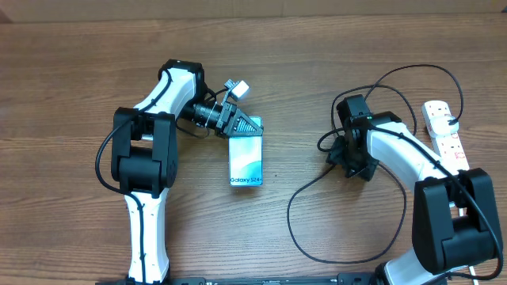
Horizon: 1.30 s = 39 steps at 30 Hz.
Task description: Plug charger to phone and switch on socket
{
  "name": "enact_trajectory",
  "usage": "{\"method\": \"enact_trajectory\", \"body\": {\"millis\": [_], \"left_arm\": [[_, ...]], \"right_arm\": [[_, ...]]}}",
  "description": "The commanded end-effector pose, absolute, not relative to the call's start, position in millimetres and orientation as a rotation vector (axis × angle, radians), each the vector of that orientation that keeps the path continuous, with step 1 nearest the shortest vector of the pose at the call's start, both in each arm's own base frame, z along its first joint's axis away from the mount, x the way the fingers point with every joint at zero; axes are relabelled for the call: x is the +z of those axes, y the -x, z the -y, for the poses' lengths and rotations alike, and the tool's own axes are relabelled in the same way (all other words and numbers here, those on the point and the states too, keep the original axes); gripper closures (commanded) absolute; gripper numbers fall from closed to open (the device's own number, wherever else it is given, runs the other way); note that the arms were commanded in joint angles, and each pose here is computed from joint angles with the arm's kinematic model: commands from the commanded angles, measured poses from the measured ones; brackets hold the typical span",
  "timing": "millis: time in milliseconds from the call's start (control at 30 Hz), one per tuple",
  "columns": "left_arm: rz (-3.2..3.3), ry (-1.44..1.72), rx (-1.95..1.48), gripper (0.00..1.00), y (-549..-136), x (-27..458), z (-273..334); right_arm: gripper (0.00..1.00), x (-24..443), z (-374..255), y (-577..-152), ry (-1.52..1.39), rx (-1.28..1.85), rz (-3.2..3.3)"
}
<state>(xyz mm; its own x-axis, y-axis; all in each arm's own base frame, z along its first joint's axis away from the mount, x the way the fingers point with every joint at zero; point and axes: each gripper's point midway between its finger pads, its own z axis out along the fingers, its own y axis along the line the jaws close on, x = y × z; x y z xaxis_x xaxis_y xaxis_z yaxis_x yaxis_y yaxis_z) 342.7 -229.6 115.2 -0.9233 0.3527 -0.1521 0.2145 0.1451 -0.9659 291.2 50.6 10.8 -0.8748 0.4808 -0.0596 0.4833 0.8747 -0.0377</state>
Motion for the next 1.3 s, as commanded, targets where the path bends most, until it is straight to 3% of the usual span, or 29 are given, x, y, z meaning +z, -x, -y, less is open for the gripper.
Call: {"method": "enact_trajectory", "body": {"millis": [0, 200, 500, 700, 867, 1267], "left_arm": [[2.289, 0.532, 1.968, 0.96, -350, 140, 232], [2.287, 0.516, 1.961, 0.96, -350, 140, 232], [2.287, 0.515, 1.961, 0.96, -350, 140, 232], [2.288, 0.516, 1.961, 0.96, -350, 140, 232], [2.288, 0.516, 1.961, 0.96, -350, 140, 232], [2.287, 0.515, 1.961, 0.96, -350, 140, 232]], "right_arm": [[0.39, 3, -47, -294, -0.801, -0.112, -2.974], [0.40, -11, -46, -295, -0.819, -0.132, -2.993], [0.63, -16, -55, -298, -0.843, -0.052, -3.000], [0.67, -16, -57, -287, -0.854, -0.054, -3.047], [0.83, -17, -57, -289, -0.854, -0.048, -3.042], [0.80, -17, -61, -293, -0.851, -0.007, -3.032]]}}
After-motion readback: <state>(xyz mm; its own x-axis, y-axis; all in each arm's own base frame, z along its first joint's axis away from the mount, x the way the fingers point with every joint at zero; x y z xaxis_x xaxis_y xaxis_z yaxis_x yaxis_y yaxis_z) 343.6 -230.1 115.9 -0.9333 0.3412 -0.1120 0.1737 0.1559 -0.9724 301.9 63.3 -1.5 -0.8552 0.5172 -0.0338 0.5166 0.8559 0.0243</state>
